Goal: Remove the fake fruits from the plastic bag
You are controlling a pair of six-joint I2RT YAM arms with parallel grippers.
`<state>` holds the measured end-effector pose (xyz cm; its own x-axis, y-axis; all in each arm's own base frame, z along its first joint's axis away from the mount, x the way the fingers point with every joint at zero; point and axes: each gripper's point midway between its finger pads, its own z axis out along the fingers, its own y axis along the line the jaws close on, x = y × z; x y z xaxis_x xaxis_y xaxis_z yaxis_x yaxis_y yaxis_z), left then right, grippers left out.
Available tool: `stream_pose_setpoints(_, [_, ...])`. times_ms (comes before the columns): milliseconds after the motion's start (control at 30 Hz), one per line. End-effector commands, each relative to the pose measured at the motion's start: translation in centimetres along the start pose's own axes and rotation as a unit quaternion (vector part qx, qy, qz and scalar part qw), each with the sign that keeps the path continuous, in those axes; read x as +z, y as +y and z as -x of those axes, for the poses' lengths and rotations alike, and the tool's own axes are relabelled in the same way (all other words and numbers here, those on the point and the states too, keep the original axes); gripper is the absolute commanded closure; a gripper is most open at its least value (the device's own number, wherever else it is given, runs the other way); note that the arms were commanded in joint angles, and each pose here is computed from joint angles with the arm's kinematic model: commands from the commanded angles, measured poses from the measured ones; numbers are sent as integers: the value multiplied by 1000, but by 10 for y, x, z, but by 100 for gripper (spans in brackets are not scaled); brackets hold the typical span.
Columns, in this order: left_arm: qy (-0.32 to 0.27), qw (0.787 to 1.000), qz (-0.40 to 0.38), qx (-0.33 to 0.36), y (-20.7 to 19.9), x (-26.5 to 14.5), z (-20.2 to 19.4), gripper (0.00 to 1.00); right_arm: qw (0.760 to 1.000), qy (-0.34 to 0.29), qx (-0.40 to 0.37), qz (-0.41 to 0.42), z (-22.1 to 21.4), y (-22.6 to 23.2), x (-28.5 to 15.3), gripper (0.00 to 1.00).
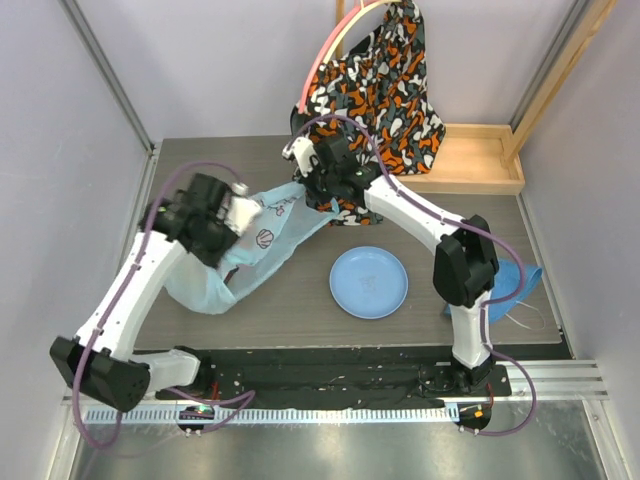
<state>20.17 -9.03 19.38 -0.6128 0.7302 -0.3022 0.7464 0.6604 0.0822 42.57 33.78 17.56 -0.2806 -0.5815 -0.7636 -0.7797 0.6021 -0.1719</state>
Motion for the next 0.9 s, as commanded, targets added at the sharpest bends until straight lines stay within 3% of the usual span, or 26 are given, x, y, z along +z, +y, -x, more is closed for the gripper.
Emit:
stream_pose_setpoints(0, [-113,948,255,-153,124,-69,3,100,998,-61,6,-27,53,-28,12,99])
stream_pose_setpoints(100, [-177,913,313,-193,170,-97,27,100,991,-131,1,-32,98,-44,10,99])
stream_pose_setpoints(133, [-217,892,335,-210,186,-118,43,100,988,-152,-1,-35,110,-48,6,99])
stream_pose_setpoints(200, [-242,875,348,-235,207,-132,59,100,976,-215,2,-40,147,-63,-13,99])
stream_pose_setpoints(233, [-286,851,365,-247,215,-165,74,100,970,-239,4,-48,162,-71,-24,99])
stream_pose_setpoints(300, [-324,834,371,-250,222,-190,91,100,956,-283,6,-74,184,-91,-46,99])
stream_pose_setpoints(333, [-363,812,382,-251,224,-220,101,100,948,-307,13,-85,194,-99,-56,99])
stream_pose_setpoints(433, [-410,793,382,-240,214,-255,109,100,933,-343,24,-105,208,-117,-89,99])
stream_pose_setpoints(500, [-406,810,364,-214,200,-249,104,100,930,-350,20,-110,211,-122,-108,99])
stream_pose_setpoints(600, [-358,852,323,-201,171,-205,77,100,939,-333,-7,-91,193,-110,-119,99])
stream_pose_setpoints(633, [-336,874,290,-195,155,-183,68,100,952,-296,-12,-76,161,-100,-98,99])
stream_pose_setpoints(700, [-282,905,247,-201,134,-134,42,100,958,-276,-37,-64,139,-87,-102,99])
stream_pose_setpoints(733, [-272,921,204,-190,110,-121,32,100,972,-230,-35,-35,100,-71,-82,99])
stream_pose_setpoints(800, [-213,945,162,-191,89,-79,6,100,981,-190,-36,-9,68,-56,-73,99])
stream_pose_setpoints(867, [-186,954,144,-184,77,-64,-9,100,991,-129,-20,21,20,-37,-62,97])
